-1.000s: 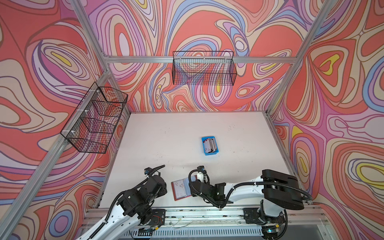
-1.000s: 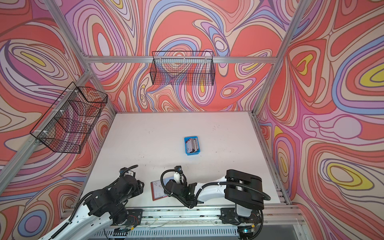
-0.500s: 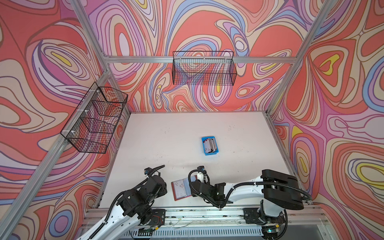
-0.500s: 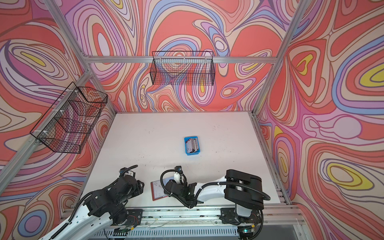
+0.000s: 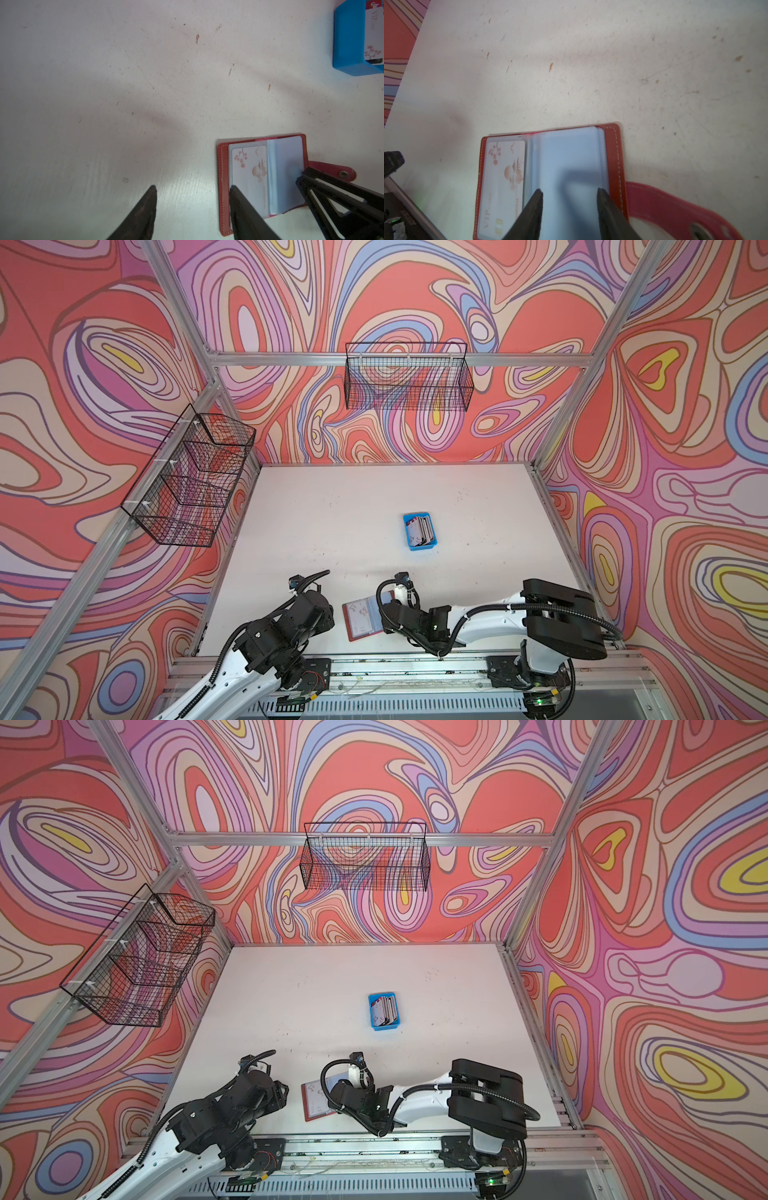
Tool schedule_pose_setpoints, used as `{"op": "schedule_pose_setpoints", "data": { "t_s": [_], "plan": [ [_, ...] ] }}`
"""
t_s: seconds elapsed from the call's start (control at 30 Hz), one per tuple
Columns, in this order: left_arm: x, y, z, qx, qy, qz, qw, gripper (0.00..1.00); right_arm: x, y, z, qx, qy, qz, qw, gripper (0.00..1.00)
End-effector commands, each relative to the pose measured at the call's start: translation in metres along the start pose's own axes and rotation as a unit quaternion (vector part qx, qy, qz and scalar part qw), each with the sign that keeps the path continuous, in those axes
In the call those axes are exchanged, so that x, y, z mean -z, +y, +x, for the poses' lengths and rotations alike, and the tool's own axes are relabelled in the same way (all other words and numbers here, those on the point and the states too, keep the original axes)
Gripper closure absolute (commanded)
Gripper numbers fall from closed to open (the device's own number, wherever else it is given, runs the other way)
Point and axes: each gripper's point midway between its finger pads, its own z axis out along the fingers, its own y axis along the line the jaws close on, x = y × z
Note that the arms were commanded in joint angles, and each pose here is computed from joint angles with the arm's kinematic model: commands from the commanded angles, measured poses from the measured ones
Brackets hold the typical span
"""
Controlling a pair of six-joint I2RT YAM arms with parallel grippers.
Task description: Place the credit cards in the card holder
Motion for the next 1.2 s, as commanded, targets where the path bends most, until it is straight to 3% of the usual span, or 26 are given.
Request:
{"op": "schedule_pose_setpoints", "data": {
  "t_s": [0.0,0.63,0.83,1.17],
  "plan": [
    [-0.002,0.002,0.002,-0.006,-0.001,-0.002,1.0,0.42,-0.002,-0.01,0.004,0.0,0.0,0.018,1.0,0.55],
    [-0.003,0.002,0.003,-0.005,0.002,-0.001,1.0,0.42,-0.009,-0.008,0.012,0.002,0.013,0.015,1.0,0.56],
    [-0.01,-0.012,0.014,-0.006,0.03,0.035,0.999,0.41,-0.017,-0.003,0.019,0.003,0.025,0.008,1.0,0.57],
    [-0.014,-0.017,0.019,-0.003,0.045,0.04,0.998,0.41,-0.025,0.022,0.023,-0.001,0.041,-0.033,0.999,0.57]
  ]
}}
